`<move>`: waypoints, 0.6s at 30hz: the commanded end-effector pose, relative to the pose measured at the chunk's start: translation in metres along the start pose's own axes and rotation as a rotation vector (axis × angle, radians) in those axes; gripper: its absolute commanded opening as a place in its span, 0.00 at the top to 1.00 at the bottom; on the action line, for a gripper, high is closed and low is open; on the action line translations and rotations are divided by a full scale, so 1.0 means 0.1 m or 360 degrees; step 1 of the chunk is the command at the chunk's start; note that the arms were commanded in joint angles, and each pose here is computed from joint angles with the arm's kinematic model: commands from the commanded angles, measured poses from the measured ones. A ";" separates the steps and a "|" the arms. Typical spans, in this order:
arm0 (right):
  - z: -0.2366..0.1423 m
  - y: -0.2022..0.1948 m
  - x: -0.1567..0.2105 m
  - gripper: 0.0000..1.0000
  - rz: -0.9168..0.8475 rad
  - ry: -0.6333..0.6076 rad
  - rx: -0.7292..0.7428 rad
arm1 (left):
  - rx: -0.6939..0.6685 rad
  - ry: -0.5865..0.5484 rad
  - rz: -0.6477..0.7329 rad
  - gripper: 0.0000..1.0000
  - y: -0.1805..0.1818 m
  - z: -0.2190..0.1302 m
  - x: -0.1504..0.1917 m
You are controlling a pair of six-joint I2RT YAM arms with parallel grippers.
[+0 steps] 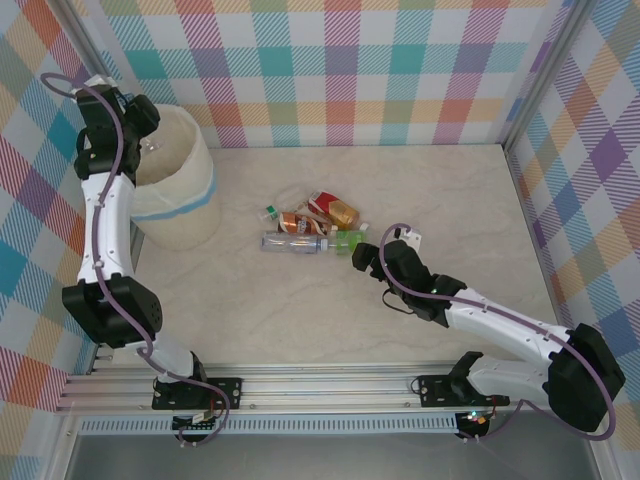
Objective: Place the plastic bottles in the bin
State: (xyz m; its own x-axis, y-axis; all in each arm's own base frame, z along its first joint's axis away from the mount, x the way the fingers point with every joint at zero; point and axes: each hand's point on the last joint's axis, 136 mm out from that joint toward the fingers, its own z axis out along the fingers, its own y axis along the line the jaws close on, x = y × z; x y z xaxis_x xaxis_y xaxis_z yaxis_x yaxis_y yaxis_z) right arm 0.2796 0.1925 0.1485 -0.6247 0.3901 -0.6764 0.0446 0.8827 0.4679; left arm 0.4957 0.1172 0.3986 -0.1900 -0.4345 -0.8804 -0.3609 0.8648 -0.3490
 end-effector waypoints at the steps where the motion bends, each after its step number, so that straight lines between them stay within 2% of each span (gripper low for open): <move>1: -0.05 0.01 -0.10 0.00 0.0026 -0.0047 0.0003 | 0.0022 0.0103 0.0019 0.83 0.01 0.05 0.07; 5: 0.00 0.01 -0.08 0.00 0.0000 -0.0037 0.0013 | 0.0068 0.0213 0.0038 0.65 -0.03 0.15 0.22; 10: 0.07 0.09 -0.05 0.00 -0.0071 -0.0009 -0.0012 | 0.0305 0.0361 -0.0011 0.38 -0.34 0.13 0.29; 13: 0.14 0.26 -0.02 0.00 -0.0288 0.0039 -0.0151 | 0.0275 0.0386 -0.0012 0.19 -0.38 0.10 0.33; 17: 0.26 0.39 0.04 0.00 -0.0640 0.0231 -0.0283 | 0.0284 0.0375 0.0066 0.00 -0.52 0.03 0.35; 18: 0.30 0.40 0.01 0.00 -0.0705 0.0256 -0.0269 | 0.0284 0.0374 0.0085 0.00 -0.55 0.01 0.36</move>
State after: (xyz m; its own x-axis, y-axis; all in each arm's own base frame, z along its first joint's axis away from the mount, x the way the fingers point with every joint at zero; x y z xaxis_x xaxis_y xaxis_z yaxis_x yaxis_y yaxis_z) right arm 0.2947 0.2138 0.1272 -0.7075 0.1113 -0.6979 -0.1649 0.9343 0.3161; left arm 0.5184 0.0710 0.3715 -0.4077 -0.4535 -0.7926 -0.2173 0.8912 -0.3981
